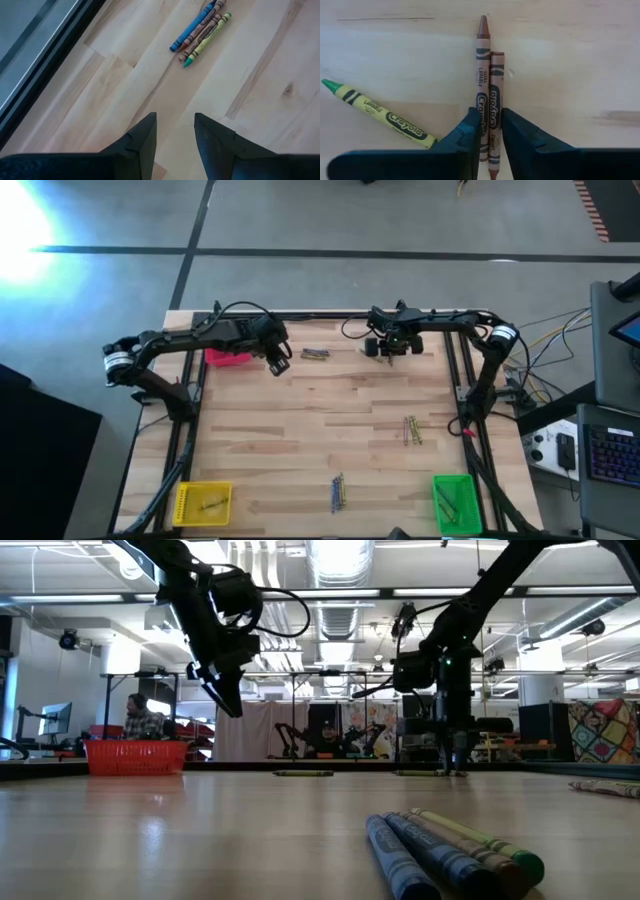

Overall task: Sort crayons
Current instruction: Put the brown crayon into the yellow bin

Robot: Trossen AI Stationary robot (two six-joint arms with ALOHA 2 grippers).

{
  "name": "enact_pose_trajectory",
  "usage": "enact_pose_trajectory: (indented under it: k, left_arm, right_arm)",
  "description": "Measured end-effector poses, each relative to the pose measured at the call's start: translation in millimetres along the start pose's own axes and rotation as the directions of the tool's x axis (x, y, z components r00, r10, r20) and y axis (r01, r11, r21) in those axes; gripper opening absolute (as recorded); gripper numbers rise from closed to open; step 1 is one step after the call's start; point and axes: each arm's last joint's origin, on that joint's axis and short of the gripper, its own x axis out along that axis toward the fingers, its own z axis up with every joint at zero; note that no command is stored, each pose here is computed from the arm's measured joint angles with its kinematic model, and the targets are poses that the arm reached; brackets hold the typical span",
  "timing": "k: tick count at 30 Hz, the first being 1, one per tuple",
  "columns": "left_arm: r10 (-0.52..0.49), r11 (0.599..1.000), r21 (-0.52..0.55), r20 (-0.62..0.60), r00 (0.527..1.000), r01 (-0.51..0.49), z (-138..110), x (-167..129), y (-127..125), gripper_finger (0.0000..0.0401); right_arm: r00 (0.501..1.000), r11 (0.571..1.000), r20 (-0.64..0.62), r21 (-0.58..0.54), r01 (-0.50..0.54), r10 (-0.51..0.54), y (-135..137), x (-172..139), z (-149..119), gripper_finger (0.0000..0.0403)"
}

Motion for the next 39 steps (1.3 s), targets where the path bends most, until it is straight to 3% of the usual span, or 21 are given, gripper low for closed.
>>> enact_pose_trajectory:
  k: [8, 22, 25, 35, 39]
  left_arm:
    - [-0.039, 0.998, -0.050, -0.011, 0.999, 0.039, -1, 0, -1, 0.0116]
    - [-0.061, 0.993, -0.104, -0.010, 0.998, 0.060, -1, 0, -2, 0.0116]
    - [-0.062, 0.992, -0.115, -0.010, 0.998, 0.060, -1, 0, -2, 0.0116]
    - [-0.092, 0.983, -0.157, -0.004, 0.996, 0.091, 0, -1, -4, 0.0116]
    - [-0.102, 0.982, -0.157, -0.004, 0.995, 0.100, 0, -1, -5, 0.0116]
  right_arm:
    - [0.999, 0.998, -0.038, -0.062, -0.014, 0.011, 2, -4, -15, 0.0041]
    - [0.979, 0.982, 0.088, -0.070, -0.178, 0.184, -10, -70, -26, 0.0036]
    - [0.980, 0.985, 0.105, -0.070, -0.161, 0.167, -17, -72, -30, 0.0037]
    - [0.987, 0.995, 0.130, 0.052, 0.088, -0.095, -45, -38, -40, 0.0038]
    - [0.983, 0.989, 0.123, 0.067, 0.128, -0.136, -53, -29, -43, 0.0038]
